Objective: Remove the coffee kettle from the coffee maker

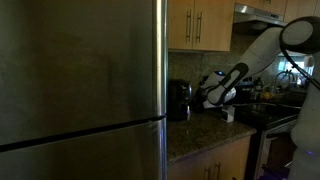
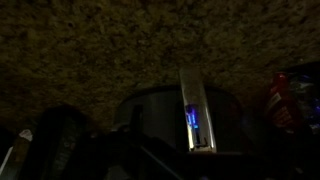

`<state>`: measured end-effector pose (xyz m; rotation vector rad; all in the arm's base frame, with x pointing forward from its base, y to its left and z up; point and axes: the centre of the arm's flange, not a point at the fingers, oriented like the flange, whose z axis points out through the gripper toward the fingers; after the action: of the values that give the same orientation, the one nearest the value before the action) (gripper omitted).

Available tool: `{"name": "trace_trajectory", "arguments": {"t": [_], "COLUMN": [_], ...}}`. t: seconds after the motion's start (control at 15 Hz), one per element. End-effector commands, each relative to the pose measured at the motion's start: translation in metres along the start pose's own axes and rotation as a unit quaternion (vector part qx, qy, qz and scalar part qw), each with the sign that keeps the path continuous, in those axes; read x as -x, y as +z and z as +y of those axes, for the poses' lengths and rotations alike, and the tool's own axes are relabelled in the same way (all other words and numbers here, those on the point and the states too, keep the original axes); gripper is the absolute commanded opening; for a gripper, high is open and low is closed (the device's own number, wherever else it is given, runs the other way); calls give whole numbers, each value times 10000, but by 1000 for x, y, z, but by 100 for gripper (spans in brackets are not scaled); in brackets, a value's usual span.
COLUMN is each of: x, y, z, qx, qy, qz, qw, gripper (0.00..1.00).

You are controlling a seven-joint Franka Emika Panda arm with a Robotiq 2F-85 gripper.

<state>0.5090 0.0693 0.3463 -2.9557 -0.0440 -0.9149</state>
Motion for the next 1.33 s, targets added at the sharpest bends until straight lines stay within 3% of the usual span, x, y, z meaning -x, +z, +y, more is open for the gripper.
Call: {"name": "trace_trajectory", "arguments": {"t": [0.0, 0.07, 0.13, 0.33, 0.4, 0.73, 0.8, 1.27], "x": [-3, -5, -37, -79, -49, -53, -55, -54], "y": [2, 1, -32, -33, -30, -30, -33, -32], "z": [1, 1, -20, -25, -21, -23, -23, -23], "qx": [-71, -81, -97, -135, -172, -175, -78, -41], "qy": [11, 1, 89, 239, 121, 127, 109, 69], "qz": [239, 483, 442, 574, 603, 585, 379, 46], "qw": [9997, 9988, 9989, 9980, 9980, 9981, 9992, 10000], "gripper": [100, 100, 100, 100, 100, 100, 100, 100]}}
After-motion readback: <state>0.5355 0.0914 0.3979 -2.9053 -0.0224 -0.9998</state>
